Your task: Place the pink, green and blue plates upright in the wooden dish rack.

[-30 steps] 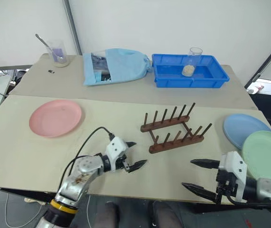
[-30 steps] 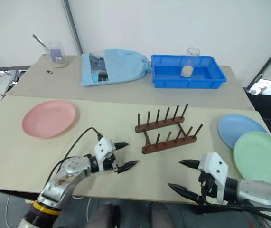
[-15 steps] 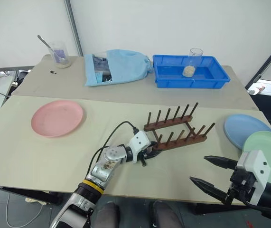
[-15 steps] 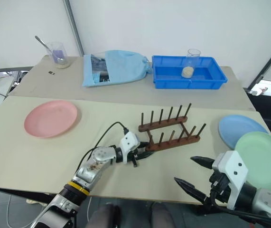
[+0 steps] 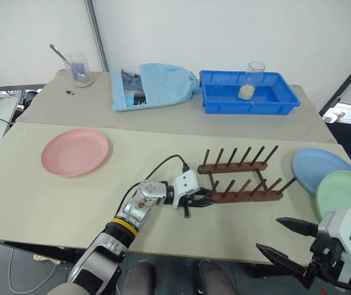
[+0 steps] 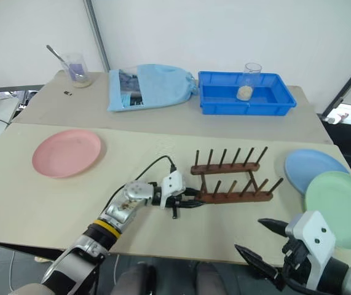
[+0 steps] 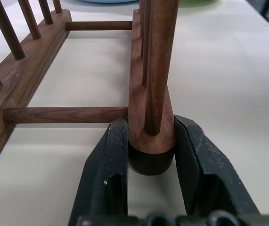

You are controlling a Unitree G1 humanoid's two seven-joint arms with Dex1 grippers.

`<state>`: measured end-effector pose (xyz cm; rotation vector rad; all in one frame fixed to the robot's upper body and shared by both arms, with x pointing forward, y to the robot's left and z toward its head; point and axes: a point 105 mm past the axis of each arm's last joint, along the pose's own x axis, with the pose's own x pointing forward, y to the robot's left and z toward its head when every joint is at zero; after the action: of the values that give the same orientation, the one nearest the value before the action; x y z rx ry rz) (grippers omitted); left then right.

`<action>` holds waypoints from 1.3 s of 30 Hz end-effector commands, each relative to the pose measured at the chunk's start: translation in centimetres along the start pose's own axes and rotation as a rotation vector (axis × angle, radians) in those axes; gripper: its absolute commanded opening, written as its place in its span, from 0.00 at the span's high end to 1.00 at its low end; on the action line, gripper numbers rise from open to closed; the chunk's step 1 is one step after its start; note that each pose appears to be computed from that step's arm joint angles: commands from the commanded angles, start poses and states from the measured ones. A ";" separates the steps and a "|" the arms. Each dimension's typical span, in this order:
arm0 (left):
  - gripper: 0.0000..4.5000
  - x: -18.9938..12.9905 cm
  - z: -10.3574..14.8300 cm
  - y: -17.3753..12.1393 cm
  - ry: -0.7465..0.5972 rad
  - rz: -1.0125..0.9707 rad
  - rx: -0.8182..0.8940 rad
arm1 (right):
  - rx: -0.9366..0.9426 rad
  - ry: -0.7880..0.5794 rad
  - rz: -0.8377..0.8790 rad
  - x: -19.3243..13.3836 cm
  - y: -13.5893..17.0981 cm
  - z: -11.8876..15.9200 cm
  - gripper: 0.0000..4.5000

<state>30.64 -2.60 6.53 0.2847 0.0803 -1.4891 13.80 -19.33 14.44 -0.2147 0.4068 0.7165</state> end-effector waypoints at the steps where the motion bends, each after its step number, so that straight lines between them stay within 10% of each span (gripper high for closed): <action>1: 0.81 0.9 1.2 0.2 -0.020 -0.043 0.057 | -0.047 -0.025 -0.001 0.0 0.6 0.5 0.00; 6: 0.81 0.6 1.2 1.3 -0.018 -0.012 0.072 | -0.049 -0.018 -0.024 0.2 0.3 0.1 0.00; 13: 0.07 -2.3 2.2 1.6 -0.032 0.009 0.123 | -0.063 0.008 -0.033 0.9 -1.2 -0.4 0.00; 21: 0.07 -7.3 3.3 -3.9 -0.009 -0.175 0.002 | -0.182 0.145 -0.079 1.3 -4.8 -1.6 0.00; 24: 0.24 -6.8 3.1 -5.4 0.011 -0.189 -0.029 | -0.236 0.182 -0.072 1.8 -6.0 -1.9 0.00; 31: 1.00 -2.3 1.8 -4.2 0.061 0.014 0.009 | -0.346 0.283 -0.103 4.3 -10.0 -3.6 0.49; 39: 1.00 0.9 0.4 -2.1 0.111 0.233 0.066 | -0.398 0.293 -0.219 6.8 -13.8 -3.9 1.00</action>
<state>27.92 -3.36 6.02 0.3860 0.1168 -1.2919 26.05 -26.55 8.30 -0.6952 0.5383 0.5649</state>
